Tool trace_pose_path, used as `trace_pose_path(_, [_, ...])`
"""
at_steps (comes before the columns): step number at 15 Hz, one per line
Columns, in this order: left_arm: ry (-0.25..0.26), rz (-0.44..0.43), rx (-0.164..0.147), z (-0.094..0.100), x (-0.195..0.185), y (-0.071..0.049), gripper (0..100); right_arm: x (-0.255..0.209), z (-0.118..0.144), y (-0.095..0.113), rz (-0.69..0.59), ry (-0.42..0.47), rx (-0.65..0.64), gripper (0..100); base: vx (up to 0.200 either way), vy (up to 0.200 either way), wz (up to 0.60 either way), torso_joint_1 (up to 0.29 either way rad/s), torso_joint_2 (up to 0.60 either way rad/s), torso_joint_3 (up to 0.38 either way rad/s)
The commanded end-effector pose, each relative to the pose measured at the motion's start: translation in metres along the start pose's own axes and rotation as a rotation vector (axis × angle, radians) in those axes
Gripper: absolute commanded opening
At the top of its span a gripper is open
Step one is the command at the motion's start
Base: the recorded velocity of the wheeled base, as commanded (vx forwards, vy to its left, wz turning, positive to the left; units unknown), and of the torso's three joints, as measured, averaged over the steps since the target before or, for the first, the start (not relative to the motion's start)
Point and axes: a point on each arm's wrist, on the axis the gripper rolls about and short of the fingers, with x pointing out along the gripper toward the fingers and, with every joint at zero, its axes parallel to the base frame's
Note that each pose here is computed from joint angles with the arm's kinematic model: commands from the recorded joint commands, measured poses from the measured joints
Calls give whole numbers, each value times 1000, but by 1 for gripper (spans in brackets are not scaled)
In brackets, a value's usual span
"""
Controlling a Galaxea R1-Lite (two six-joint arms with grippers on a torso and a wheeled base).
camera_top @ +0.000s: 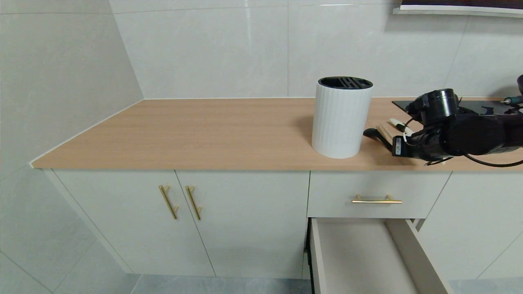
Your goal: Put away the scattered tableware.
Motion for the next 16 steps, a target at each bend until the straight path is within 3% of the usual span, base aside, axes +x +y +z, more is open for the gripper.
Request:
trace_pose_path(1, [2, 0, 0, 0, 0, 0, 100, -28, 12, -5, -10, -55, 16, 0, 0, 0, 0, 0, 0, 0])
trace_pose_path(4, [2, 0, -1, 0, 0, 0, 100, -120, 7, -28, 34, -137, 34, 0, 0, 0, 0, 0, 0, 0])
trace_pose_path(6, [2, 0, -1, 0, 0, 0, 100, -170, -20, -27, 114, -97, -13, 0, 0, 0, 0, 0, 0, 0])
trace_pose_path(9, [0, 0, -1, 0, 0, 0, 100, -202, -37, -38, 140, -94, -6, 0, 0, 0, 0, 0, 0, 0])
trace_pose_path(13, [2, 0, 0, 0, 0, 0, 100, -248, -59, -56, 203, 46, -66, 0, 0, 0, 0, 0, 0, 0])
trace_pose_path(16, [2, 0, -1, 0, 0, 0, 100, -266, -76, -51, 272, 236, -196, 0, 0, 0, 0, 0, 0, 0])
